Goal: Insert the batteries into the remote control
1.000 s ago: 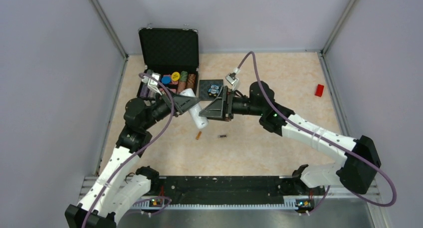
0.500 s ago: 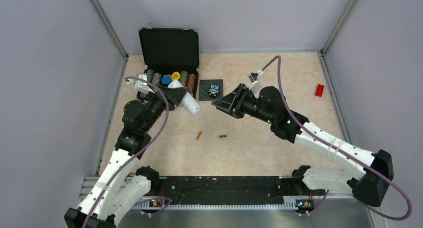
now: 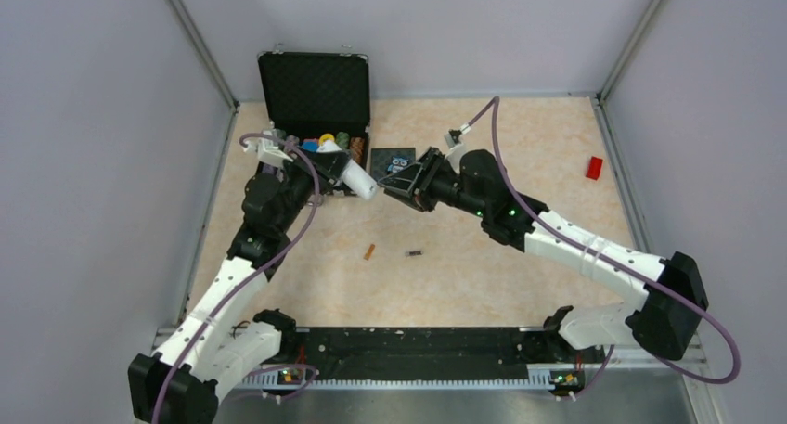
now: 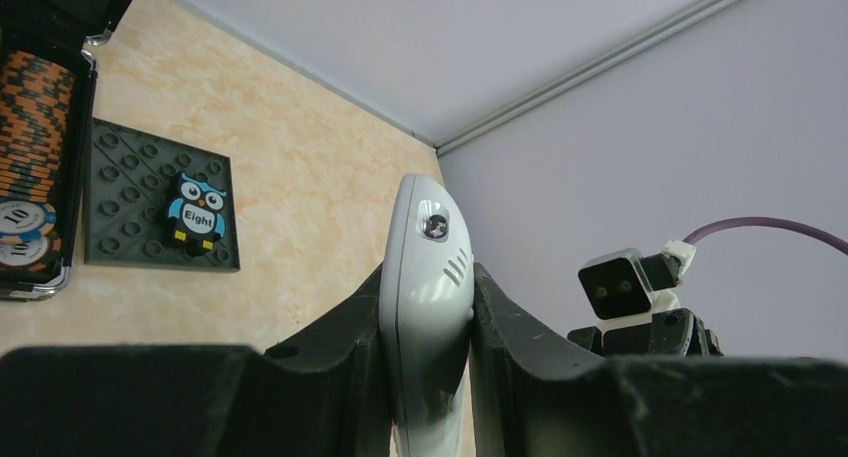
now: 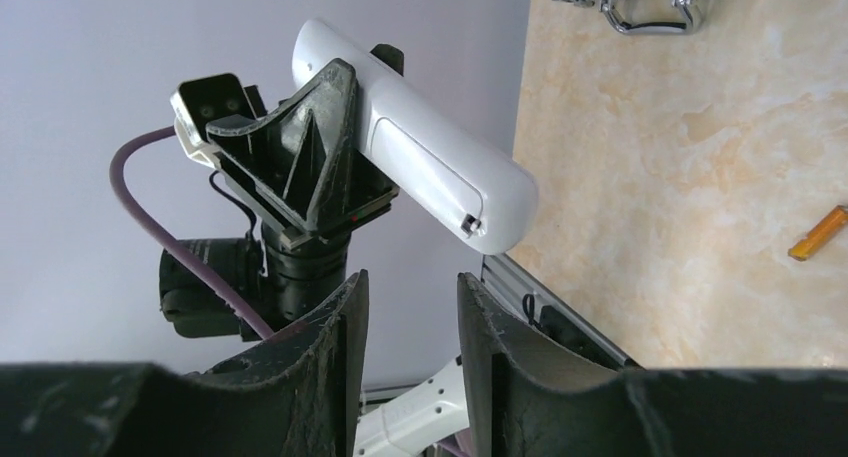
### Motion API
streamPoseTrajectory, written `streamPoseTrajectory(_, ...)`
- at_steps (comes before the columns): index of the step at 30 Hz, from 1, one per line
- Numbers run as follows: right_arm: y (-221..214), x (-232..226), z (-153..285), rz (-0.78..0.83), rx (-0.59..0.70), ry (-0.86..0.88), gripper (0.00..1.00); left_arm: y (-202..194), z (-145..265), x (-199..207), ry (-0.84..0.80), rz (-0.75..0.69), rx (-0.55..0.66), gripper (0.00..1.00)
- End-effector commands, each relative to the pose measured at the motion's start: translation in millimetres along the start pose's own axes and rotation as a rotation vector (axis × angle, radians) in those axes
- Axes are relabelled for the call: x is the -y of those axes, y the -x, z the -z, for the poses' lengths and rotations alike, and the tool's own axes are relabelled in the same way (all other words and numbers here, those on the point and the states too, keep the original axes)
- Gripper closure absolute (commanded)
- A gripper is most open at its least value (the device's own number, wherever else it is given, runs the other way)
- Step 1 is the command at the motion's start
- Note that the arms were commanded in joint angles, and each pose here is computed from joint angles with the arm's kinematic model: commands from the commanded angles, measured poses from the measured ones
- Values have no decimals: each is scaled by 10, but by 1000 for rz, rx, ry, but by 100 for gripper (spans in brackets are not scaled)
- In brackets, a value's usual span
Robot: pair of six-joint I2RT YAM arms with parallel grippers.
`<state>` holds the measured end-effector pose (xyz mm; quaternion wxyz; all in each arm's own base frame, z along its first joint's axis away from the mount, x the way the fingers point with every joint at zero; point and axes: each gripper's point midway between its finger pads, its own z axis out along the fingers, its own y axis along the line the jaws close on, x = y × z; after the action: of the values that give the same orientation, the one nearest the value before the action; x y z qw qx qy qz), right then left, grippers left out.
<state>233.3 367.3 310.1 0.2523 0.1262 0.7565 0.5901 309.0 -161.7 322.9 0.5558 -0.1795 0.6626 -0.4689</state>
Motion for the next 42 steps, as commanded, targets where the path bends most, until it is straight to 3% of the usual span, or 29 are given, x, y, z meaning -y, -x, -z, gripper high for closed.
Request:
streamPoseTrajectory(1, 34, -340, -83, -46, -3, 85, 63, 90, -34, 310, -135, 2, 21, 100)
streamPoseTrajectory(9, -68, -110, -253, -142, -3, 31, 57, 30, -22, 376, -176, -18, -15, 100)
streamPoseTrajectory(18, -56, 26, -257, -184, 19, 11, 70, -29, 22, 454, -244, -28, -33, 100)
streamPoseTrajectory(34, -50, 99, -136, -192, 14, -27, 69, -20, 37, 352, -206, -75, -14, 100)
streamPoseTrajectory(40, -18, 49, -141, -186, 21, -9, 71, -33, 49, 352, -207, -78, -21, 100)
streamPoseTrajectory(42, -4, 12, -148, -183, 23, 8, 76, -51, 47, 346, -207, -76, -28, 100)
